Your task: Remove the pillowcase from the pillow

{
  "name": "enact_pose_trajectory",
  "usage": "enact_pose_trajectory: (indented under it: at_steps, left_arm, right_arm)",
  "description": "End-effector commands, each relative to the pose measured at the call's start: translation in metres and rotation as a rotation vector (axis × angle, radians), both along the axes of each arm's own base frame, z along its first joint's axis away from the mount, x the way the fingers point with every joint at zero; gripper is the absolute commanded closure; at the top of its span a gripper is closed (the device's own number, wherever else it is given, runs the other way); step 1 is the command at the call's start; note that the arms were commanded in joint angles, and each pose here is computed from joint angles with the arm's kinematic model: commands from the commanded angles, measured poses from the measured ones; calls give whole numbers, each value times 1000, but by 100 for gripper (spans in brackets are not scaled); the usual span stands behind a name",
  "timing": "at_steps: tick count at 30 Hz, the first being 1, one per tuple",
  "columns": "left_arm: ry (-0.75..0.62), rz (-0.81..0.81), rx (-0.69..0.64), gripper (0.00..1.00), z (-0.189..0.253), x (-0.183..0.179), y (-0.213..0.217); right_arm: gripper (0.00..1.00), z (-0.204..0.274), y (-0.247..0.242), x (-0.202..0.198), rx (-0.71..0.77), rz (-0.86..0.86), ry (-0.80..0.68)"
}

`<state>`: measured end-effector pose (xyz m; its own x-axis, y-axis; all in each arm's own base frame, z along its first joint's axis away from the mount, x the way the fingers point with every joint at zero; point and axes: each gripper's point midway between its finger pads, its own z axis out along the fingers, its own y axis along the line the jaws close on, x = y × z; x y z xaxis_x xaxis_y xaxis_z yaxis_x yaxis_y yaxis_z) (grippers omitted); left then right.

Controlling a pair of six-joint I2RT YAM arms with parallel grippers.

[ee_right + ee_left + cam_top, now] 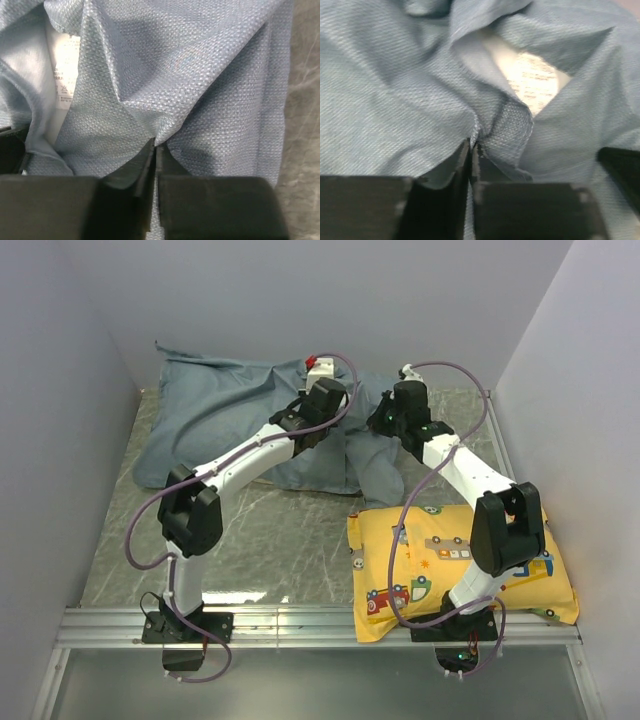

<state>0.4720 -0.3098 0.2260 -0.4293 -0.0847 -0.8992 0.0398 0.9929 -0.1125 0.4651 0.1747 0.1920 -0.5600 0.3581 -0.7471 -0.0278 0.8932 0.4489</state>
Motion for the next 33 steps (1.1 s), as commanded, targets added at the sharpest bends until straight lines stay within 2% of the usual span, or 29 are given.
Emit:
enact_pose_trajectory:
  at_steps: [1,3,9,10,11,12,13,16,20,25,26,28,29,33]
  left_arm:
    - [-87,83,5,91,46,-7,29]
    - [-83,117,25,100,44,-9,43]
    - [-30,274,-1,99,37,-12,116]
    - [-47,311,-39,100,50,-13,140]
    - [-27,337,-54,100,36,-17,153]
    - [-27,353,-78,100,37,-20,165]
    - [-24,403,-99,100,35,-26,194]
    - [-42,467,-209,100,38,-32,234]
    - [9,472,-226,99,10,-41,239]
    - [42,407,-316,100,-6,-40,219]
    - [36,398,-329,100,-9,-40,214]
    - [29,405,-328,99,-12,-40,214]
    - [29,414,-331,100,-14,-41,215]
    - [21,421,-334,100,-15,-36,215]
  right_arm:
    - [100,15,-10,8,3,-34,-49]
    - [100,13,-17,9,-3,-51,-39]
    - [100,0,-68,13,-26,-174,2]
    - [100,-3,-78,13,-25,-195,11]
    - [100,-8,-96,15,-24,-235,21]
    - [100,-12,-106,16,-18,-257,32]
    - [100,-15,-113,16,-10,-271,43]
    - [100,-23,-129,21,12,-289,70]
    - [100,-10,-108,26,41,-217,44]
    - [99,5,-66,27,-1,-91,29]
    - [87,9,-64,25,-9,-87,32]
    - [78,18,-63,20,-15,-88,16]
    - [68,18,-59,14,-23,-83,21]
    - [50,36,-41,-13,-120,-79,2]
